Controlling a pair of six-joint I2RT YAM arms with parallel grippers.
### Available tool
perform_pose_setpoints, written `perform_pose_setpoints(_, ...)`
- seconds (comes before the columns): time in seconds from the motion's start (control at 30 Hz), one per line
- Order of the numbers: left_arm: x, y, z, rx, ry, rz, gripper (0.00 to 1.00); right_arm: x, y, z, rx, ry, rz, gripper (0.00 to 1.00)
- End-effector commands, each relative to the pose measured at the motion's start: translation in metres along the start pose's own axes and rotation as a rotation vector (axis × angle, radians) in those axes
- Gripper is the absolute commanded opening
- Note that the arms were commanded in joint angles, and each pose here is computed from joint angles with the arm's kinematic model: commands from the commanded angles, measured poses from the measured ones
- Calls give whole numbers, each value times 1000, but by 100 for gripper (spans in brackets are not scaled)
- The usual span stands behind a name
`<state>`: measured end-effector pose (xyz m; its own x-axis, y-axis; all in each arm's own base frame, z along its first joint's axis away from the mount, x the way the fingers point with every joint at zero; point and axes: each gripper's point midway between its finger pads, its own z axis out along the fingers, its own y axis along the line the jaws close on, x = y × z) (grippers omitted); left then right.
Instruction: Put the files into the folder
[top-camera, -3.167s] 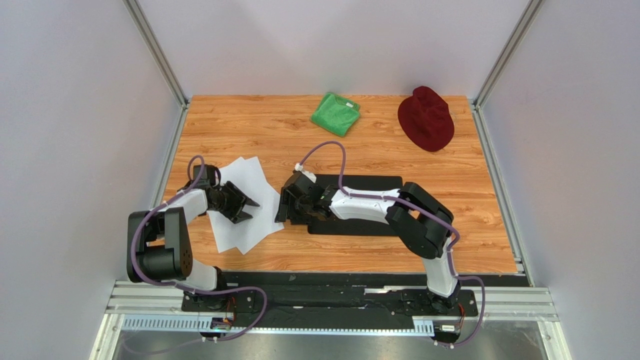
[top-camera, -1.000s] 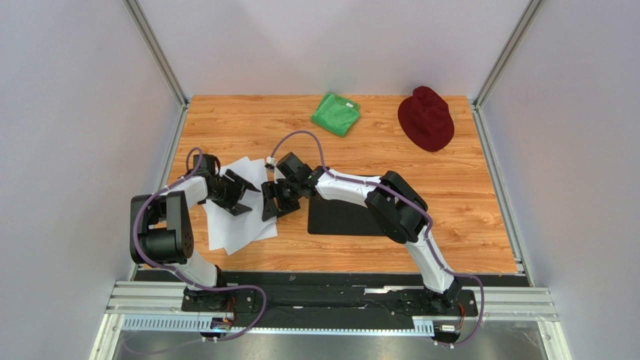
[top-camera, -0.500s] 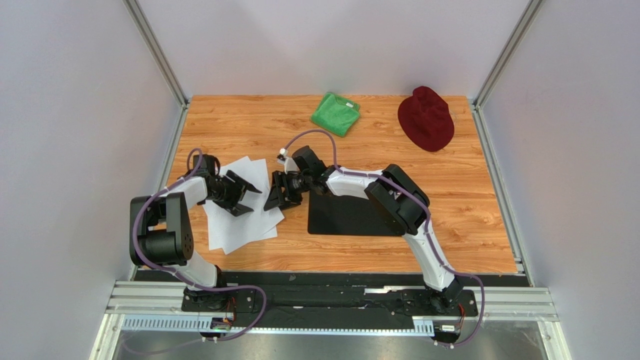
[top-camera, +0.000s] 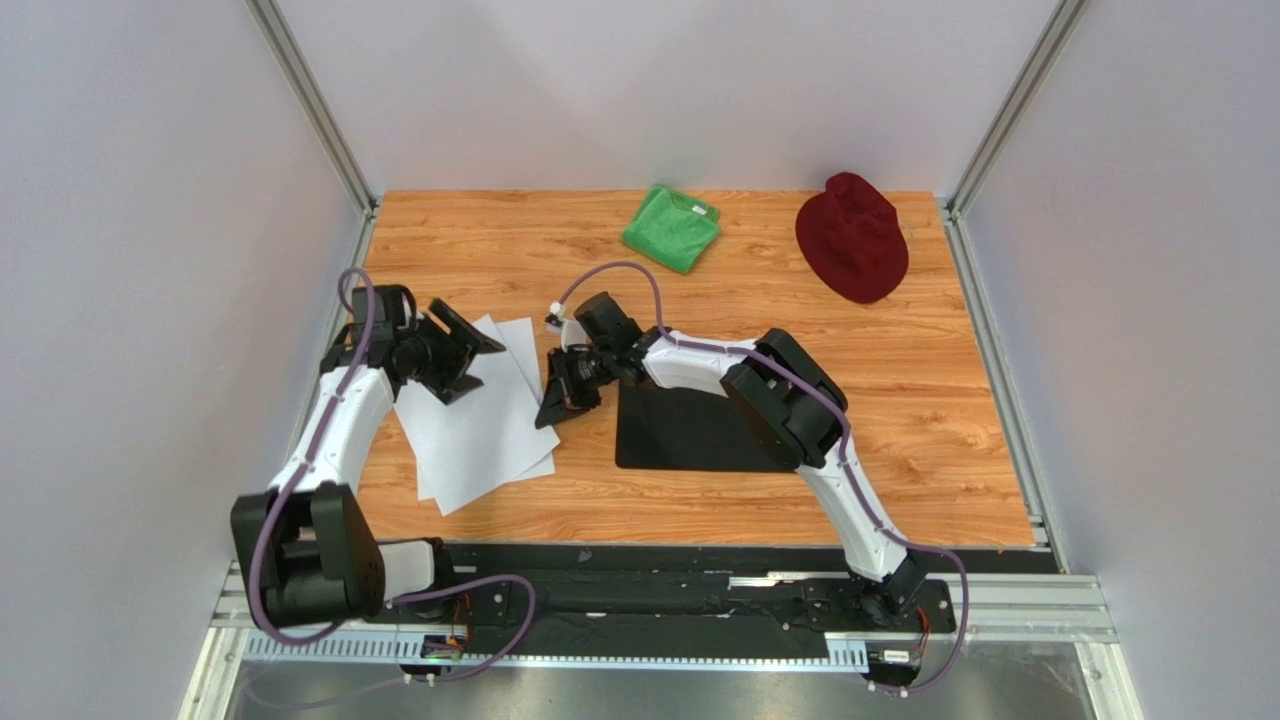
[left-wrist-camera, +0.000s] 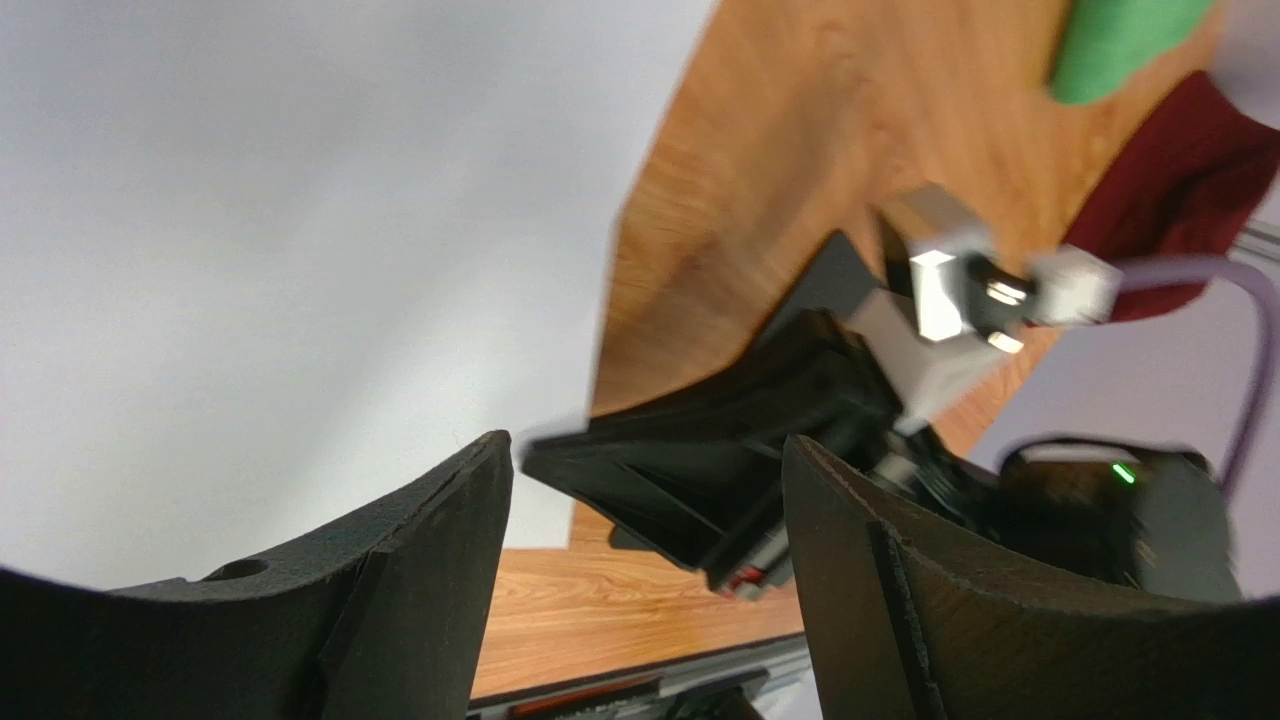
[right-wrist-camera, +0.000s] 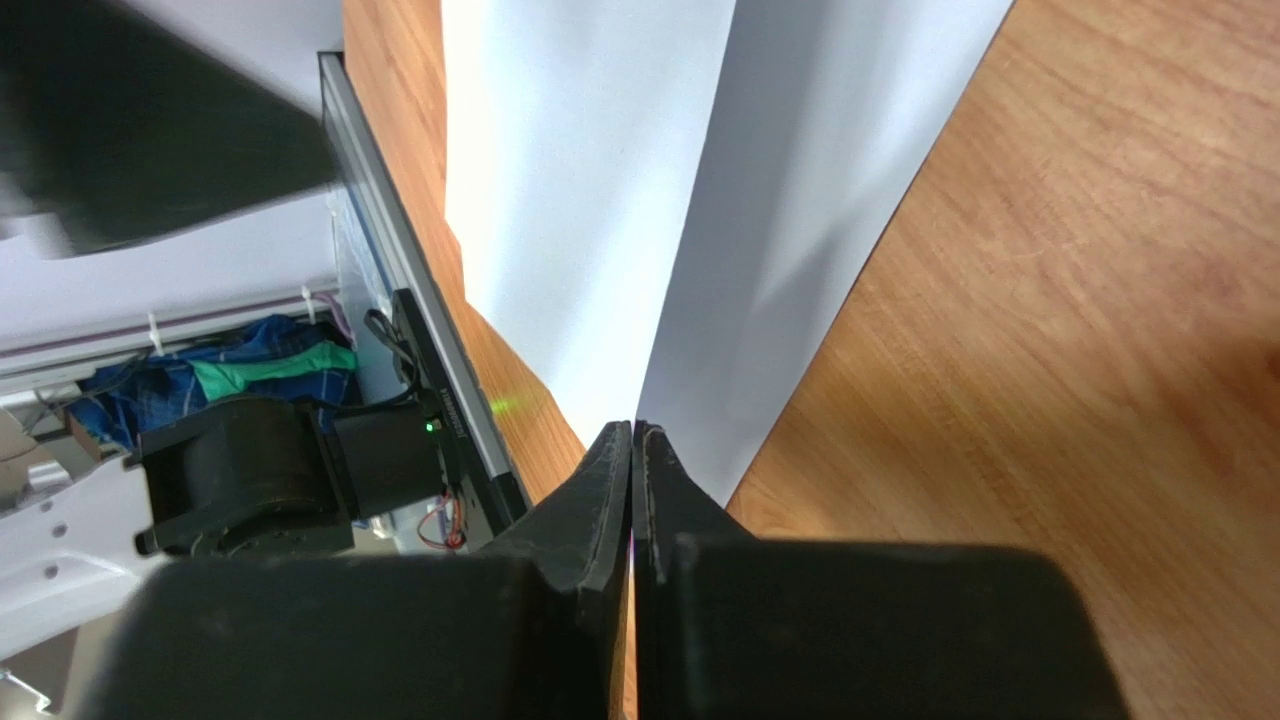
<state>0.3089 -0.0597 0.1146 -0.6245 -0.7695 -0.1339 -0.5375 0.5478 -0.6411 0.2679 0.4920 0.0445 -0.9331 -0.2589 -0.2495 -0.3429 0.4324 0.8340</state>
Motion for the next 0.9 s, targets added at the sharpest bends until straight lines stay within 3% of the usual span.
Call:
perform_pose_setpoints(0.0, -11, -32, -47, 66, -110, 139, 75, 5, 6, -17, 113, 107, -190, 0)
perform_pose_setpoints(0.1, -7, -53, -67, 129, -139, 213, 75, 24, -5, -66, 228, 258, -346, 0)
perform_pose_setpoints(0.13, -5, -57, -72, 142, -149, 225, 75, 45, -10, -90, 266, 359, -317, 0)
perform_pose_setpoints(0.17, -4, -63, -78, 162, -164, 238, 75, 42, -24, -107, 301, 401, -418, 0)
perform_pose_setpoints(0.23, 0, -70, -84, 181, -178, 254, 74, 66, -39, -144, 365, 543, -387, 0)
perform_pose_setpoints(0.3, 3, -77, -90, 207, -187, 273, 75, 74, -69, -179, 483, 600, -420, 0)
perform_pose_setpoints(0.4, 7, -82, -91, 228, -179, 283, 74, 74, -95, -222, 603, 602, -518, 0)
perform_pose_setpoints(0.57, 16, -78, -83, 227, -136, 296, 74, 37, -144, -279, 963, 582, -676, 0)
perform_pose_setpoints(0.67, 22, -74, -76, 235, -110, 296, 74, 21, -164, -294, 1075, 620, -743, 0)
perform_pose_setpoints(0.87, 25, -73, -69, 239, -84, 297, 74, -7, -176, -299, 1109, 603, -807, 0)
